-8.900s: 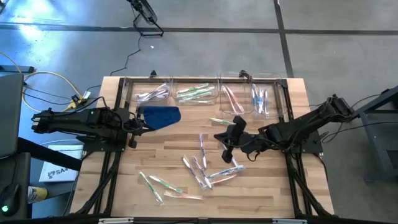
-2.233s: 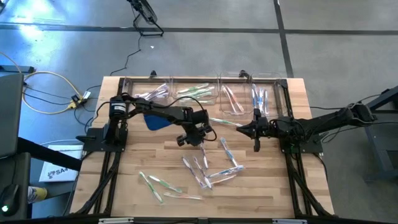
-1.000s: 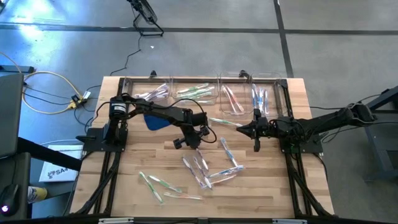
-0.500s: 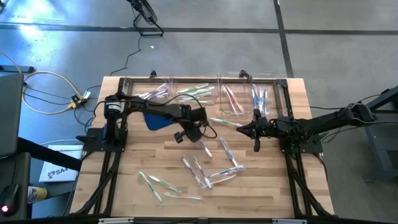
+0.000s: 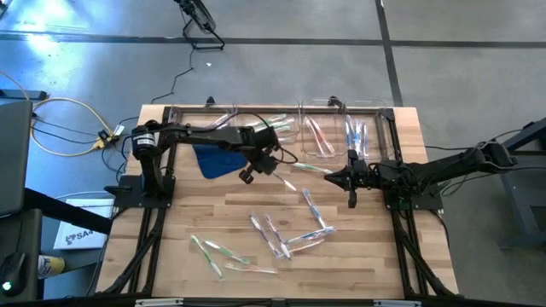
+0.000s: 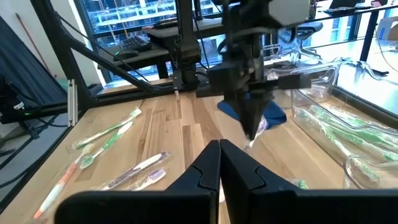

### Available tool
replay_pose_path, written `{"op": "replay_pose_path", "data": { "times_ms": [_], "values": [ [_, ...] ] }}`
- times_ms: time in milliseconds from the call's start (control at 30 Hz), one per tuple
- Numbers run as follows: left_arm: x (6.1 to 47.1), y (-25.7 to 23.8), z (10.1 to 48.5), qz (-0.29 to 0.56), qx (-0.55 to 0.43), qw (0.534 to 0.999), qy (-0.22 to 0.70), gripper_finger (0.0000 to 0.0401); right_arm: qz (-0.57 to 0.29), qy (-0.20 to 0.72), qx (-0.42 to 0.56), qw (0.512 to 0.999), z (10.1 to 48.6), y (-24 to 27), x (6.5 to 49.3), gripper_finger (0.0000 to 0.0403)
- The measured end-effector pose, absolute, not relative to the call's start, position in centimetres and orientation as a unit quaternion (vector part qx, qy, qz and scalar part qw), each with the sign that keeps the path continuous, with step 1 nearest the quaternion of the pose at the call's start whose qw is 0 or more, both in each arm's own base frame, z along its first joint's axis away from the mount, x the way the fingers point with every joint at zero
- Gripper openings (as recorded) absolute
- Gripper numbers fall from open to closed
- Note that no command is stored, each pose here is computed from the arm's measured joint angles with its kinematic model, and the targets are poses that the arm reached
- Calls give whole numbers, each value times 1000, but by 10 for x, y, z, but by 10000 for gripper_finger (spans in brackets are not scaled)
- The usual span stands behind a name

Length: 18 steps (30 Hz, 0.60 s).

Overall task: Pick & Place Toothbrushes
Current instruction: Put the violet toothbrush into the left transparent bin

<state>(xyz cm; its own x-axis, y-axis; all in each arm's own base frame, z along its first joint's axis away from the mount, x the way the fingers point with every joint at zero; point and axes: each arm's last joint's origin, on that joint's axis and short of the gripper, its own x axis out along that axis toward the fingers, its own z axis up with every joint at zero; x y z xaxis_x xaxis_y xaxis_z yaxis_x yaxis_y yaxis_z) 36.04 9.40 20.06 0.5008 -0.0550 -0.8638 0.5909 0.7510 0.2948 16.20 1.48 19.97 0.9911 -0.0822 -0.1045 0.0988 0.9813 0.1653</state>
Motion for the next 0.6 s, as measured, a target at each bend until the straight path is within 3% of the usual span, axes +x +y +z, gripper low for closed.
{"op": "replay_pose_path", "data": {
  "times_ms": [300, 600],
  "values": [
    [344, 100, 213, -152, 262, 807, 507, 0, -46, 49, 86, 994, 200, 15, 162, 2],
    [319, 94, 250, -118, 220, 822, 511, 0, -46, 51, 84, 994, 199, 15, 162, 2]
  ]
}}
